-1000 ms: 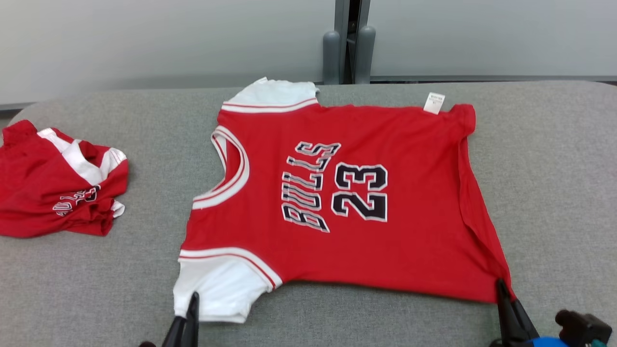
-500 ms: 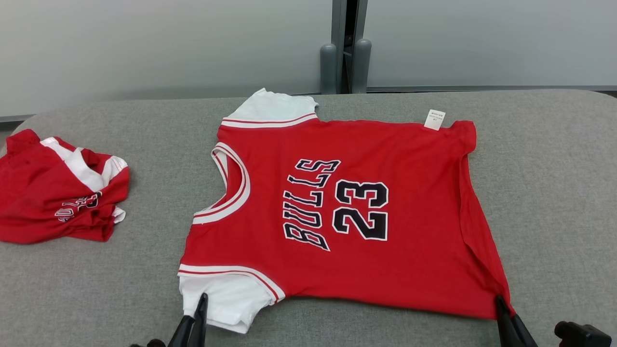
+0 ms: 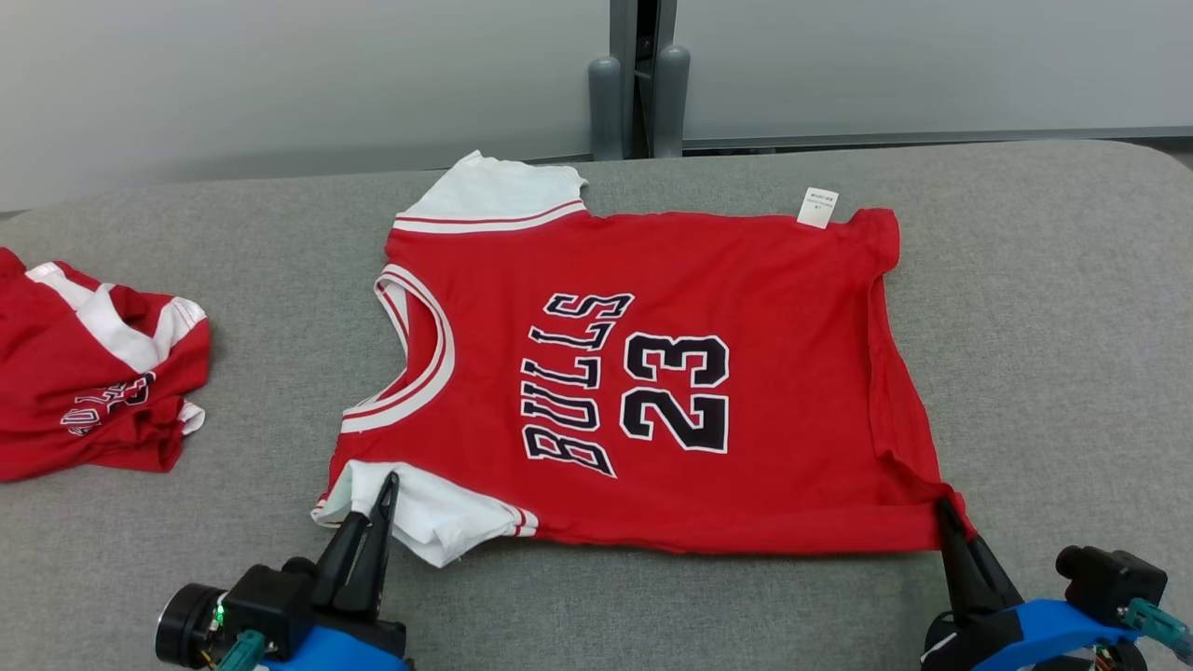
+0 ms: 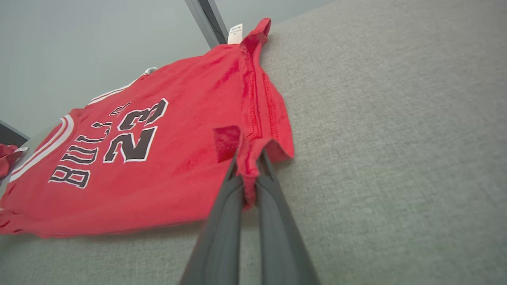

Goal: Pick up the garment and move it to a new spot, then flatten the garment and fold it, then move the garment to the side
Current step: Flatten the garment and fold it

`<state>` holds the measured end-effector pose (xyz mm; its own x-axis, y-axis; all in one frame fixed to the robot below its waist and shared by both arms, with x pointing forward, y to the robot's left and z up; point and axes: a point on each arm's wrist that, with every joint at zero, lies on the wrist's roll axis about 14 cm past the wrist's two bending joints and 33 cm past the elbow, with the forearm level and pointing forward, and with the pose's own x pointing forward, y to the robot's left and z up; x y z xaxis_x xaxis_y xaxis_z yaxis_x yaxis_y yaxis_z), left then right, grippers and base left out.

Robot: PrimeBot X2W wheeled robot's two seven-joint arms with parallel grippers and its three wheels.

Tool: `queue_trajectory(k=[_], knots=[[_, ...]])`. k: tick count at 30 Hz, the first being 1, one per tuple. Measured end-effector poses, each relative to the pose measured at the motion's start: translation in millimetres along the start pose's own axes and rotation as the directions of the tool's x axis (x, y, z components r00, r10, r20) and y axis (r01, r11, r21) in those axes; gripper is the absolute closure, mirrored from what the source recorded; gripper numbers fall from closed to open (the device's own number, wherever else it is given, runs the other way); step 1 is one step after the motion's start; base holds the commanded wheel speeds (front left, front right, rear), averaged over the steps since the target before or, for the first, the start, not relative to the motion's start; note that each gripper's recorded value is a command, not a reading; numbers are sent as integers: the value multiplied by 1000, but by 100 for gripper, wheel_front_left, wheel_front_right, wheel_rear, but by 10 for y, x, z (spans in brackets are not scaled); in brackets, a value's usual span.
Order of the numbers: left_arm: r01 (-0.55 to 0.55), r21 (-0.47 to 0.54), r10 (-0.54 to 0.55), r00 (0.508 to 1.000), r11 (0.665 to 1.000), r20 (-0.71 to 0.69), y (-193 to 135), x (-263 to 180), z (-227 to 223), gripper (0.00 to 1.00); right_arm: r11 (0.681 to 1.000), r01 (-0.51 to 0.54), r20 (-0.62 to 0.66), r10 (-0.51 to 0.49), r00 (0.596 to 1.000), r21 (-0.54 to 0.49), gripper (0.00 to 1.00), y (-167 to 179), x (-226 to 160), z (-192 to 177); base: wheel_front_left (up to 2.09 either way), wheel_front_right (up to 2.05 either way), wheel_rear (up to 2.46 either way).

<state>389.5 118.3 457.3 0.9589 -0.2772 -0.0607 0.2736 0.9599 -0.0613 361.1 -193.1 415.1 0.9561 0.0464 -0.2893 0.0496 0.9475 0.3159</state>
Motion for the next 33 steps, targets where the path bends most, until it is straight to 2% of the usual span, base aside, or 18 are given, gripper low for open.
queue_trajectory(k=[10, 22, 24, 25, 26, 27, 28, 33], knots=[[42, 68, -42, 999, 997, -3, 106, 405, 33, 100, 1000, -10, -14, 10, 1000, 11, 100, 18, 229, 63, 0, 0, 0], [64, 95, -58, 996, 993, -62, 196, 719, -131, 100, 999, -15, -9, 15, 1000, -28, 100, -30, 572, 176, 0, 0, 0], [65, 96, -58, 996, 993, -69, 204, 746, -151, 100, 999, -18, -4, 18, 1000, -48, 65, -33, 610, 183, 0, 0, 0], [65, 97, -58, 996, 993, -72, 205, 756, -156, 100, 998, -18, 3, 18, 1000, -52, 22, -38, 623, 190, 0, 0, 0], [64, 97, -57, 996, 993, -72, 210, 763, -156, 100, 998, -19, 9, 20, 1000, -54, 0, -34, 634, 195, 0, 0, 0], [62, 97, -55, 996, 993, -74, 218, 765, -158, 56, 998, -19, 19, 20, 1000, -54, 0, -33, 641, 208, 0, 0, 0], [60, 98, -53, 996, 993, -74, 223, 766, -156, 0, 998, -18, 31, 20, 999, -55, 0, -33, 644, 225, 0, 0, 0], [40, 94, -36, 998, 995, -44, 250, 742, -45, 0, 995, -18, 74, 25, 997, -96, 0, -57, 603, 302, 0, 0, 0]])
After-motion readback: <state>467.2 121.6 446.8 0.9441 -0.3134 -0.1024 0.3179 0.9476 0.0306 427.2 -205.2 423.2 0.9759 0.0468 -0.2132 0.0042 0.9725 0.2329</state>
